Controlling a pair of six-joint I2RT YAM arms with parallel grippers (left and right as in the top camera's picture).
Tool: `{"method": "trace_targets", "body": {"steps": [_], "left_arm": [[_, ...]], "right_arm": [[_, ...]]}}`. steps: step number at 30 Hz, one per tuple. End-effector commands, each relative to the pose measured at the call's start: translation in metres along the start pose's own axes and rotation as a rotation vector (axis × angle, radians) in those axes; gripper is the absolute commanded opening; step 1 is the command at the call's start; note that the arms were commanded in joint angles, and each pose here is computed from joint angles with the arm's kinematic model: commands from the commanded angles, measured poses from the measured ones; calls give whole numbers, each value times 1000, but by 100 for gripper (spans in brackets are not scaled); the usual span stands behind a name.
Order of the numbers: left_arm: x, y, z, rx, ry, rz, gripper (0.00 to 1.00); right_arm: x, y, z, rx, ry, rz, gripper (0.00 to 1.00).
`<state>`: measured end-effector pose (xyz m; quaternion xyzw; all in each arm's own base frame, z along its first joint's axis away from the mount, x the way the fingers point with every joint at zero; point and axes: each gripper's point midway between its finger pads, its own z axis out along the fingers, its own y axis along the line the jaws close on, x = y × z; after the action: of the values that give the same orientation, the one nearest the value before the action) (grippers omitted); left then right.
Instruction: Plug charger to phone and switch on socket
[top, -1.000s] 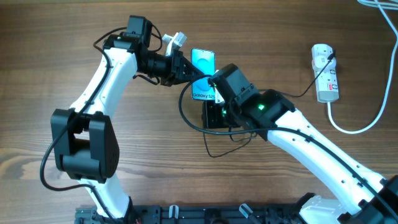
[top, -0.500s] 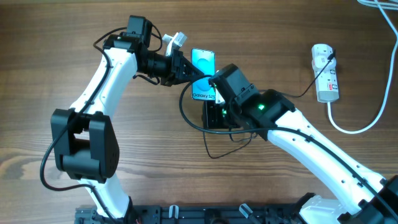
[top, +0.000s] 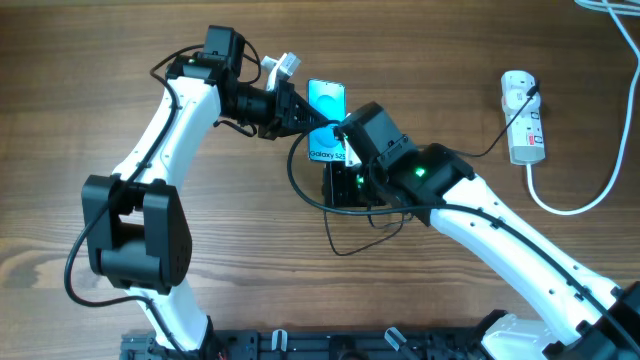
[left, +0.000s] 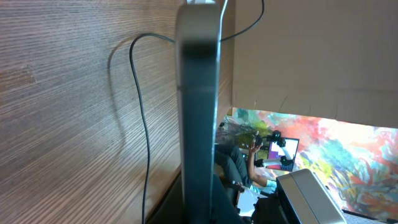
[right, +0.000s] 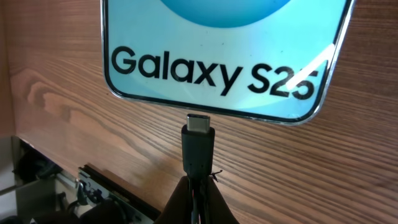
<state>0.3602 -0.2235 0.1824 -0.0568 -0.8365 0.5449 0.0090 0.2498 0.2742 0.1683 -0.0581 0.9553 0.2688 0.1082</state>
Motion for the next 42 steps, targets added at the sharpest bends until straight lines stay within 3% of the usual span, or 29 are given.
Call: {"method": "trace_targets", "body": {"steps": [1, 42], "left_arm": [[6, -20, -6, 52, 1, 89, 4], [8, -22, -6, 63, 6, 107, 4]], "right_arm": [[-6, 5, -6, -13, -19, 6, 4], [-20, -2, -8, 23, -81, -23, 4]]}}
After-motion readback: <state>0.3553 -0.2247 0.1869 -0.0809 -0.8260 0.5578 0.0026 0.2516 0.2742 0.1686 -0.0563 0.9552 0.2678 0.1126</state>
